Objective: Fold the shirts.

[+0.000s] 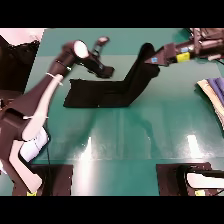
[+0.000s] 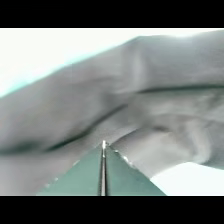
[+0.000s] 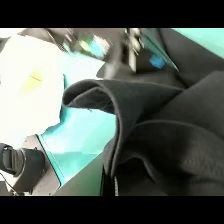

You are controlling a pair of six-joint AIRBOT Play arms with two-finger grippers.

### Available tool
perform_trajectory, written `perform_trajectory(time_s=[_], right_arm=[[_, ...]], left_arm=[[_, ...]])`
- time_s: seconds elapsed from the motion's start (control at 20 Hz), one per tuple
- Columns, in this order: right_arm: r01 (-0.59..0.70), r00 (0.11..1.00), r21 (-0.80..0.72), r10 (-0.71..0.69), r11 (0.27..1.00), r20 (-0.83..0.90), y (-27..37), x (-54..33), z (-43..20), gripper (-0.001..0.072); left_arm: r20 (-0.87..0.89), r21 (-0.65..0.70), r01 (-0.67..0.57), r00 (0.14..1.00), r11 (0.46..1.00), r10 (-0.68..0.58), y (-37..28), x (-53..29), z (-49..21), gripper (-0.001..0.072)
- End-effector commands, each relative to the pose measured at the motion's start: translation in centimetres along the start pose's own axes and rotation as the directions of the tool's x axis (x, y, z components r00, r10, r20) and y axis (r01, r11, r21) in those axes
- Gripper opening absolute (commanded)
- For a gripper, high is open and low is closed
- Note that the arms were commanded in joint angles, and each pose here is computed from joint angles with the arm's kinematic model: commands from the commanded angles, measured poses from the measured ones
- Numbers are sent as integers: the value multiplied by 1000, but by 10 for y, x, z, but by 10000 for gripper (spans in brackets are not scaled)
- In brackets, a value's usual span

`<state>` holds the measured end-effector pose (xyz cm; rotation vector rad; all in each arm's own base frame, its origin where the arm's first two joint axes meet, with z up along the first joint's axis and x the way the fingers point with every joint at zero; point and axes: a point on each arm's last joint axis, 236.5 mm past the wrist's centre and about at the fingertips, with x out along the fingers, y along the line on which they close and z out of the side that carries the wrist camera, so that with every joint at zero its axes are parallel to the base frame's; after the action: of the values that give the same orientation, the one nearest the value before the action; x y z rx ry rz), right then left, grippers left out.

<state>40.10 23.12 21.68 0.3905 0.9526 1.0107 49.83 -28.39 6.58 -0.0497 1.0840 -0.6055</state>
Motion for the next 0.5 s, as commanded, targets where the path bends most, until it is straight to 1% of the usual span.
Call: perform_trajectory(time_s=[0.0, 0.1, 0.2, 0.3, 0.45], right_arm=[[-44, 999, -77, 46, 996, 28, 27, 44, 30, 15], [-67, 996, -120, 74, 990, 58, 40, 74, 48, 15], [-88, 992, -148, 100, 985, 75, 50, 103, 58, 15], [-98, 990, -139, 110, 985, 87, 50, 135, 59, 15], [-99, 991, -100, 107, 990, 86, 38, 187, 50, 16]], left_arm=[[38, -35, -134, 990, 990, 135, 64, -83, 7, 23], [76, -60, -230, 969, 971, 234, 98, -134, 7, 23], [115, -72, -299, 945, 952, 306, 118, -177, 7, 23], [152, -98, -337, 925, 937, 348, 128, -211, 5, 24], [193, -129, -358, 906, 925, 377, 136, -241, 5, 24]])
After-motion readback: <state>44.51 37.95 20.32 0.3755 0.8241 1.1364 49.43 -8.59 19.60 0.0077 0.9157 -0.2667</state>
